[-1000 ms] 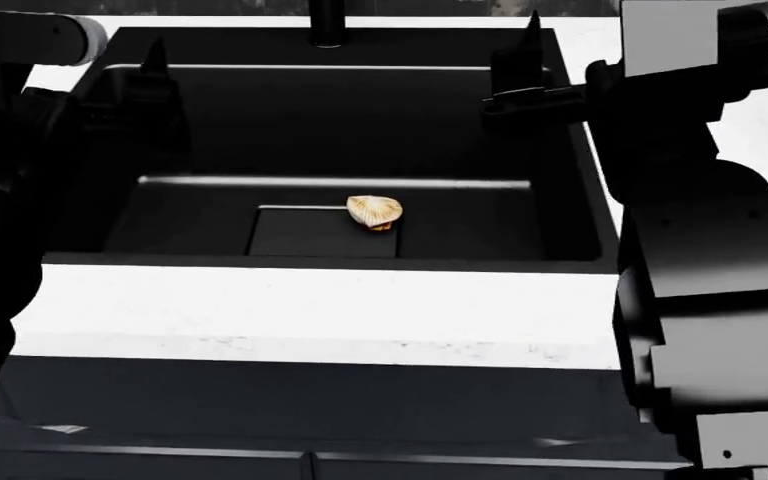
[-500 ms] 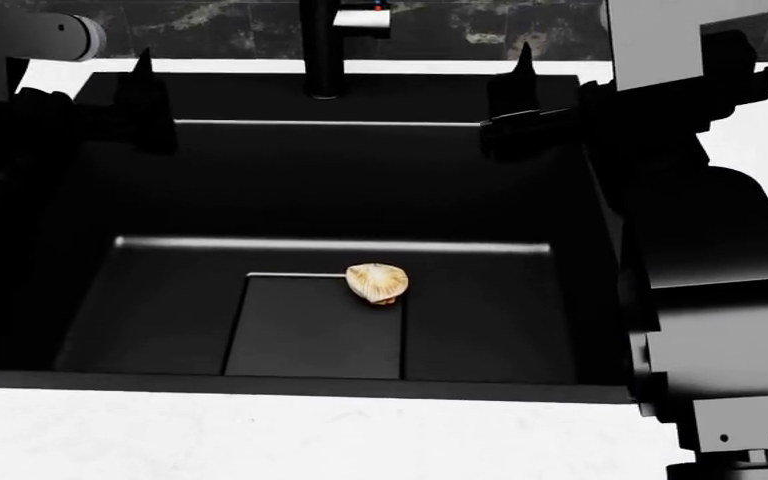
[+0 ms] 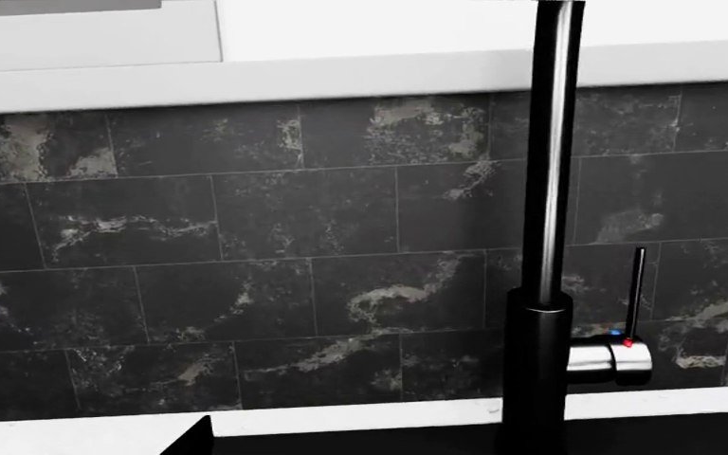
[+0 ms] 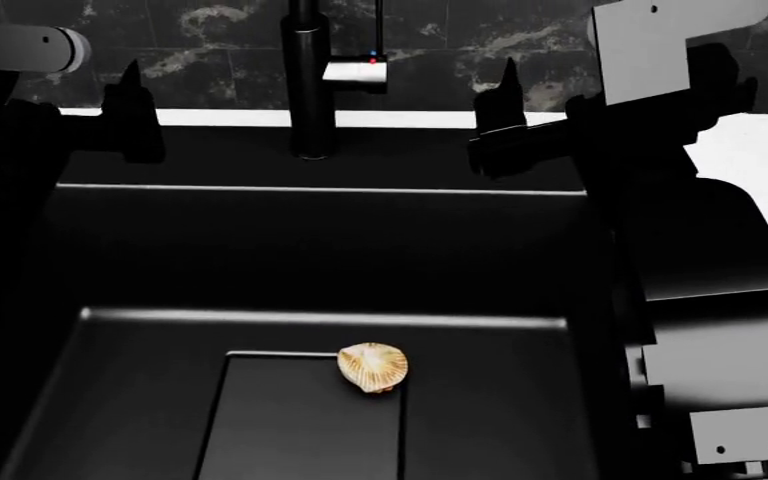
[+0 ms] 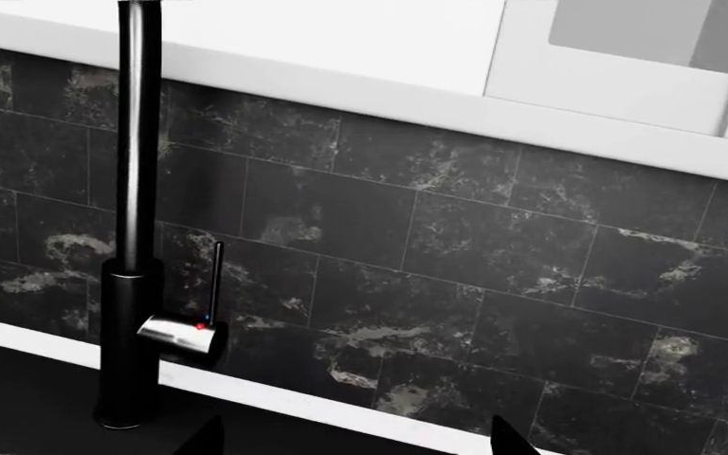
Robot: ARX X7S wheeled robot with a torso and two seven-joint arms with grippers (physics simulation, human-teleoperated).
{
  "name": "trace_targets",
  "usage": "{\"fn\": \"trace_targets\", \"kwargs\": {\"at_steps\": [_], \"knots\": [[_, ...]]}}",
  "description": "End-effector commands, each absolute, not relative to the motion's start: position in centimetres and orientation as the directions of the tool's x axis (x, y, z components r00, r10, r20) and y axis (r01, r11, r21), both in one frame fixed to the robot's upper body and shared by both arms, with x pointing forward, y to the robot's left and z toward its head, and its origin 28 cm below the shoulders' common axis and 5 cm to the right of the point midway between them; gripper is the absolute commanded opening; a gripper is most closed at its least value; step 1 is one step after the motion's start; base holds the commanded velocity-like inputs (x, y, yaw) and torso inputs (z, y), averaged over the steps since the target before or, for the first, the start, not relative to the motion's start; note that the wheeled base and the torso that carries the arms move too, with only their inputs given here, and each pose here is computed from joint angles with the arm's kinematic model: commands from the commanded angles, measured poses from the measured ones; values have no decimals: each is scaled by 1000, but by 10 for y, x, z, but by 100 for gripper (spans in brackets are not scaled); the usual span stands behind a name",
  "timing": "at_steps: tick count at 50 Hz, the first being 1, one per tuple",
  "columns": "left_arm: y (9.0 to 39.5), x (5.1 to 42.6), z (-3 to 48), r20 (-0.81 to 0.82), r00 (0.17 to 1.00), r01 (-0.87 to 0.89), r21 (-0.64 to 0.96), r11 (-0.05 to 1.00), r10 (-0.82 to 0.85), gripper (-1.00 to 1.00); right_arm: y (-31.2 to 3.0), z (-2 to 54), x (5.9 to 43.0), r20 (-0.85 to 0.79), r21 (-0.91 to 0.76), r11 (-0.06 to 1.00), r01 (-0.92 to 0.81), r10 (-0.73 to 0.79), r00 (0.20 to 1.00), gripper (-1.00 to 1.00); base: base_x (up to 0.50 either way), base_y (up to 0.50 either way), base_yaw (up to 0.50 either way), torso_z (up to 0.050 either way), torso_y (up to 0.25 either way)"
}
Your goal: Turn on the sink faucet.
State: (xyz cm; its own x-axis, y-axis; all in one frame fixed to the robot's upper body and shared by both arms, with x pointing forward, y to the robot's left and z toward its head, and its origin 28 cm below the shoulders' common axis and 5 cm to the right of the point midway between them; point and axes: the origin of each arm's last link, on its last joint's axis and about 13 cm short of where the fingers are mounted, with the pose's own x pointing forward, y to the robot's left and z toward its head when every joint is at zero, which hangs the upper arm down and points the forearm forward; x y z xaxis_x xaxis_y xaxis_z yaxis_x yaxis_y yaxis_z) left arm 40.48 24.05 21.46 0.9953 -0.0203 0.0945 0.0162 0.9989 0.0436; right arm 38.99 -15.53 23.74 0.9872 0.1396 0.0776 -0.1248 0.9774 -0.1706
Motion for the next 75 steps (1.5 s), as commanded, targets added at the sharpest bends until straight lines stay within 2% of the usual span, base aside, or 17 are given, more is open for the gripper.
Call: {"fn": "trace_targets", "kwargs": {"at_steps": [1, 9, 24, 39, 43, 48, 65, 75], "knots": [[242, 403, 213, 90, 996, 19, 28, 999, -21, 100, -157, 236, 384, 79, -168, 978, -124, 139, 987, 100, 258, 62, 0, 0, 0], [239, 404, 212, 77, 997, 20, 34, 999, -22, 100, -157, 237, 385, 82, -174, 977, -120, 136, 987, 100, 152, 87, 0, 0, 1], [241, 402, 211, 78, 997, 22, 16, 1000, -24, 100, -156, 236, 386, 73, -189, 974, -123, 139, 988, 100, 477, 139, 0, 0, 1], [241, 400, 200, 68, 997, 28, -1, 1000, -28, 100, -150, 232, 391, 60, -159, 978, -133, 144, 988, 100, 18, 30, 0, 0, 0], [240, 401, 204, 133, 990, 44, 18, 999, -46, 100, -147, 231, 395, 51, -157, 978, -139, 149, 988, 100, 0, 0, 0, 0, 0], [241, 400, 205, 128, 990, 54, 40, 998, -59, 100, -142, 234, 404, 44, -141, 980, -142, 149, 988, 100, 0, 0, 0, 0, 0], [241, 399, 200, 126, 989, 66, 50, 997, -72, 100, -109, 253, 421, 8, -148, 949, -280, 285, 959, 100, 0, 0, 0, 0, 1], [243, 397, 204, 134, 989, 61, 55, 997, -68, 100, -107, 254, 430, 17, -152, 955, -255, 260, 965, 100, 0, 0, 0, 8, -237]]}}
